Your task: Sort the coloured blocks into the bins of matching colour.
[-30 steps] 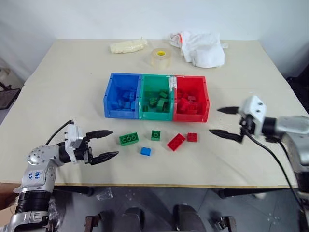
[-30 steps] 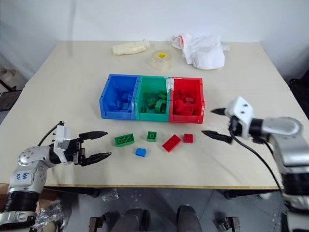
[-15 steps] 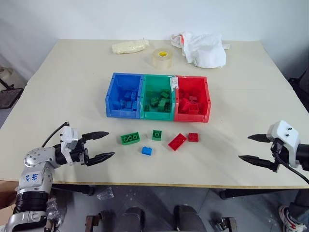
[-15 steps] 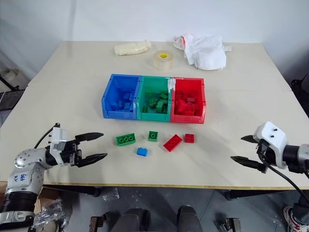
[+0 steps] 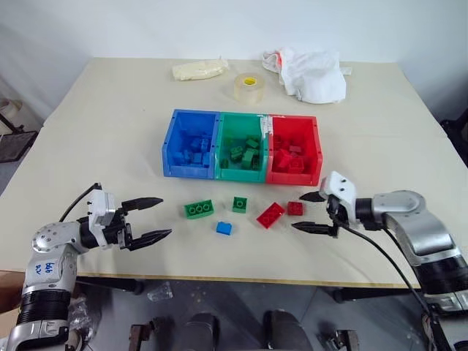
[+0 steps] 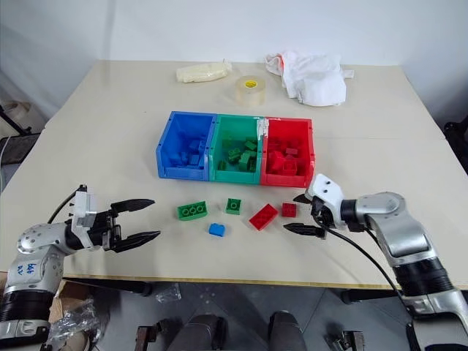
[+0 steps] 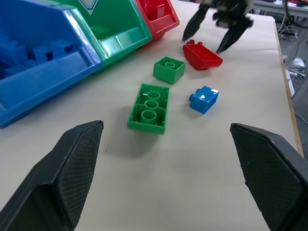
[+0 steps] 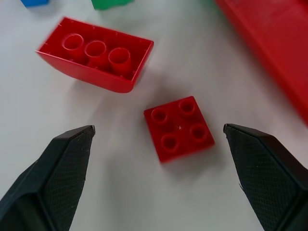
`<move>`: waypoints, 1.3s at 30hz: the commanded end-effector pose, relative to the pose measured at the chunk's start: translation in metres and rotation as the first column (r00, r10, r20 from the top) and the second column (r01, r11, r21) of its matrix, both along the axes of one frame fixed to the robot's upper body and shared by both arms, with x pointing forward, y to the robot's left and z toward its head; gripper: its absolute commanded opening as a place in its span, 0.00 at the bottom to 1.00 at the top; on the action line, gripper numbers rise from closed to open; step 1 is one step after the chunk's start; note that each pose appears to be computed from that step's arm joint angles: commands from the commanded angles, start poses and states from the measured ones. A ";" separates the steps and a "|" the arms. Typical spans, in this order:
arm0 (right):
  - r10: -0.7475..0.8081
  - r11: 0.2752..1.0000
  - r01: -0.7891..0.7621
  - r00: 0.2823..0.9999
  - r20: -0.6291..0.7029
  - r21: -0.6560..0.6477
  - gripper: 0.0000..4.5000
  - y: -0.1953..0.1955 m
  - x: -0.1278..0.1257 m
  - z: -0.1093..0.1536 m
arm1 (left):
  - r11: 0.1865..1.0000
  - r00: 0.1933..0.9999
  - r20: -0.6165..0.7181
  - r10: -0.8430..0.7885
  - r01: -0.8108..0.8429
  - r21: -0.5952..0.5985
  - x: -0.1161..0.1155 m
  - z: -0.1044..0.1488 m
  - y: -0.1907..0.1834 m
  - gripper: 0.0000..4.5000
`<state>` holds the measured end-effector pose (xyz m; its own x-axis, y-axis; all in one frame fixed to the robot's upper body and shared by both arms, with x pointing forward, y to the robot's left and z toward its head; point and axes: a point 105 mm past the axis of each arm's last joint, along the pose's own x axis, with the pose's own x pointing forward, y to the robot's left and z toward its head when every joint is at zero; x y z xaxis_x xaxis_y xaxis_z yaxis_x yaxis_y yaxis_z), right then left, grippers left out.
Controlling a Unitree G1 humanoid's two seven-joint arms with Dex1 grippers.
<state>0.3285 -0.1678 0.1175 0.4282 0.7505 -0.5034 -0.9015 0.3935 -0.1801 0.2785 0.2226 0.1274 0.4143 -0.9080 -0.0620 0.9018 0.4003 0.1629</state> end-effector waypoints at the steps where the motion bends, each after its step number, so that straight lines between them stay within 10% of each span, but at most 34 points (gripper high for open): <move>1: 0.006 1.000 -0.005 1.000 0.024 -0.010 1.00 0.001 0.006 -0.001 | 1.000 0.999 0.048 0.012 -0.011 -0.016 -0.005 0.010 0.001 1.00; 12: 0.019 1.000 -0.020 0.998 0.057 0.023 0.31 0.001 0.000 0.011 | 0.999 0.999 0.047 0.028 -0.027 -0.020 -0.011 0.009 0.003 1.00; 27: -0.186 0.981 0.149 0.894 0.407 0.120 0.31 0.003 0.080 0.122 | 1.000 0.998 0.055 0.003 -0.002 -0.022 -0.001 0.012 -0.003 1.00; 36: -0.231 0.973 0.196 0.855 0.464 0.125 0.99 0.007 0.105 0.126 | 1.000 0.998 0.059 -0.006 0.008 -0.030 0.000 0.012 -0.006 1.00; 39: -0.183 0.983 0.151 0.868 0.462 0.105 0.99 0.004 0.093 0.121 | 1.000 0.999 0.053 -0.009 0.011 -0.028 -0.001 0.011 -0.004 1.00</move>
<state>0.4302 -0.1614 0.2243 0.7376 0.6427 -0.2073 -0.6426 0.5736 -0.5079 0.2797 0.2157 0.1332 0.4098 -0.9119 -0.0215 0.8995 0.4000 0.1755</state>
